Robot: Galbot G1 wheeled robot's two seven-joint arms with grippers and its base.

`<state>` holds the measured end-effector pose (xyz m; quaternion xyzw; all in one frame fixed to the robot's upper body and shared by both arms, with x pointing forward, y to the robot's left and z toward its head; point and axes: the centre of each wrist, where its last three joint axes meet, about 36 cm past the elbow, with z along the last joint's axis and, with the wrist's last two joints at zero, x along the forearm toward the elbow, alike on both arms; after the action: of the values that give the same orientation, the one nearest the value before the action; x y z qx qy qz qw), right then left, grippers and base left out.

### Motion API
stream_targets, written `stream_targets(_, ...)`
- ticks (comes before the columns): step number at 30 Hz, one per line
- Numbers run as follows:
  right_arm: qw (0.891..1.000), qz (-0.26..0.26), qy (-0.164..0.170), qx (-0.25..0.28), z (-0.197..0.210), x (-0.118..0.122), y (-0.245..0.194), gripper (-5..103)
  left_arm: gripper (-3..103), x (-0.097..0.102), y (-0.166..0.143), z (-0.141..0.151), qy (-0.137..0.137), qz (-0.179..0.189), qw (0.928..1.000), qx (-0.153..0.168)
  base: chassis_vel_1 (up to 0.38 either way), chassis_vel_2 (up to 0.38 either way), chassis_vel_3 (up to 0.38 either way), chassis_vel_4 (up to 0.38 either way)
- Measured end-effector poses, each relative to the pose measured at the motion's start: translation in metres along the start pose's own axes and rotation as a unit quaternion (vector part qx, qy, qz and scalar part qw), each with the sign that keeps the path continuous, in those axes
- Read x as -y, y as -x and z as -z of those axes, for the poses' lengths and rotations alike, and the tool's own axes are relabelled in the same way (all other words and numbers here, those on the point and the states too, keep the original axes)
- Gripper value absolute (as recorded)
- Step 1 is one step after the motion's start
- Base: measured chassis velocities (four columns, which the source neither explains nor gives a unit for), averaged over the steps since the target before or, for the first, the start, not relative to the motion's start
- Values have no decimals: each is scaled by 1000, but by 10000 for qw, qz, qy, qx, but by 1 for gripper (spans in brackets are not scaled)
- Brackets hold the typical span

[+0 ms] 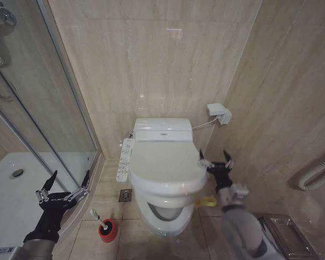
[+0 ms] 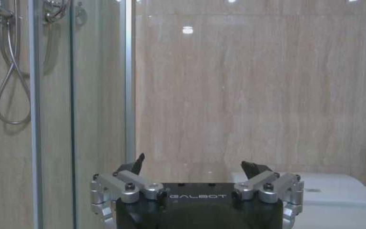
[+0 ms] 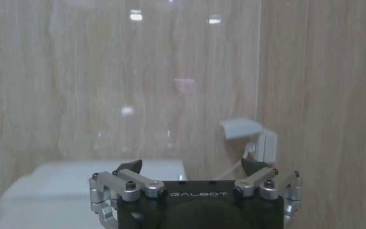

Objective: Open the toilet lid, clean the toilet bowl with a toilet brush, close the toilet lid, and flush.

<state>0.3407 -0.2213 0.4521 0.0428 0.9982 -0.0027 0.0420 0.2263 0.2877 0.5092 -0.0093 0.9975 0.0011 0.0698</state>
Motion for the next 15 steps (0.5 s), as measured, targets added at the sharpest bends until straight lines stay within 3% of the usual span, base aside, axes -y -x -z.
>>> stream_targets(11,9990,77,-206,-386,-64,-7,-27,100,100,0,0,0,0,1,10000,0,0,0,0,0)
stream_targets(15,9997,-95,2,-234,-60,-4,-27,100,100,0,0,0,0,0,10000,0,0,0,0,0)
